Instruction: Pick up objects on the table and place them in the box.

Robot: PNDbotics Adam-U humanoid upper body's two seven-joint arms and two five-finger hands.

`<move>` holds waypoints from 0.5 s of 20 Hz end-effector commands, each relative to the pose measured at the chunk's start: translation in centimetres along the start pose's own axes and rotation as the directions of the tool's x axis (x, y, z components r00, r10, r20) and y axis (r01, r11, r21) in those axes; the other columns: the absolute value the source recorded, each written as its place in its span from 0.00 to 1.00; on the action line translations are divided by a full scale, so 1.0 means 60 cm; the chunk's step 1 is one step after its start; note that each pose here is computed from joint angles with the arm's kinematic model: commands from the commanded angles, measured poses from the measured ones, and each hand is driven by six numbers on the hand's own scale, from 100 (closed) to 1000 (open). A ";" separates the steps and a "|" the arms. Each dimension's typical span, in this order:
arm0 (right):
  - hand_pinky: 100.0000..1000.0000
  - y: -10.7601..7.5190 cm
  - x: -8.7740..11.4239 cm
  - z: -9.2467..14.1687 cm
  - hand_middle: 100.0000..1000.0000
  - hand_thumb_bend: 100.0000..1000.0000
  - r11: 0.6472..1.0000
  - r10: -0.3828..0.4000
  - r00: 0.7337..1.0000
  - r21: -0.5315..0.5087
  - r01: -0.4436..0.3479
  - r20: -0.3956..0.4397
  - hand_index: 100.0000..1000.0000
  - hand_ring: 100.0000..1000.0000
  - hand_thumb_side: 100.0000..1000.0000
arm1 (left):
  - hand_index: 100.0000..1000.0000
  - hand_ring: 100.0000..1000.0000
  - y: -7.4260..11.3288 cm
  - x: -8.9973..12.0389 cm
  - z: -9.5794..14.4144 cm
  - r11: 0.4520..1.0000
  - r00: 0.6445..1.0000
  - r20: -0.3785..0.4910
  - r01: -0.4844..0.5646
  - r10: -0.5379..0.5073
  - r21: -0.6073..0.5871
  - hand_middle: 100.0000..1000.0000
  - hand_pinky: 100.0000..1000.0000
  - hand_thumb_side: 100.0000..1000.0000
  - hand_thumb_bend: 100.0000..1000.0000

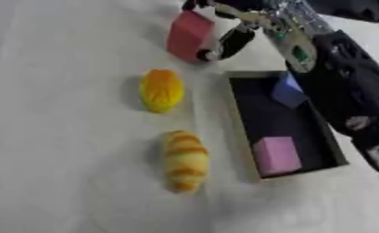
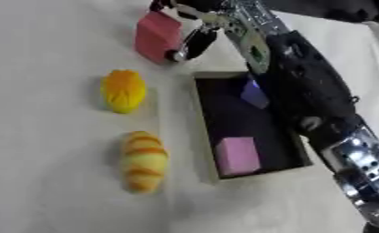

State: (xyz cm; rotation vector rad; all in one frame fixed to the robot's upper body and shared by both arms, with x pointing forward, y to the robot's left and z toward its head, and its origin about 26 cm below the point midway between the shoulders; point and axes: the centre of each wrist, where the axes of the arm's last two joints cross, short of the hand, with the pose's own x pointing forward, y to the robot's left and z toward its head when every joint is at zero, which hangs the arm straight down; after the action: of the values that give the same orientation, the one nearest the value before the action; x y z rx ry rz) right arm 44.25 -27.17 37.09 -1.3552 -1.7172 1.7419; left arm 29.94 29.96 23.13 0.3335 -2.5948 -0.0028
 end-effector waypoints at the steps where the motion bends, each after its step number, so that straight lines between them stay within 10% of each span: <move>1: 0.78 -0.014 -0.012 0.008 0.68 0.37 0.999 0.001 1.000 -0.041 -0.002 -0.008 0.72 0.71 0.16 | 0.76 0.66 0.005 0.010 -0.010 1.000 0.999 0.030 0.018 -0.017 -0.015 0.61 0.67 0.60 0.00; 10: 0.76 -0.027 -0.002 0.002 0.52 0.37 0.995 -0.023 1.000 -0.099 0.025 0.019 0.56 0.65 0.11 | 0.76 0.66 0.006 0.010 -0.009 1.000 1.000 0.024 0.020 -0.020 -0.014 0.61 0.67 0.60 0.00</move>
State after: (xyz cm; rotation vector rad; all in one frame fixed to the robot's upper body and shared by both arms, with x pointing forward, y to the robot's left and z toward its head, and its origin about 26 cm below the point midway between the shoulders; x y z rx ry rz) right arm 44.29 -26.87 37.00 -1.3186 -1.8086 1.6992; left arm 29.93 29.96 23.12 0.3344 -2.5926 -0.0045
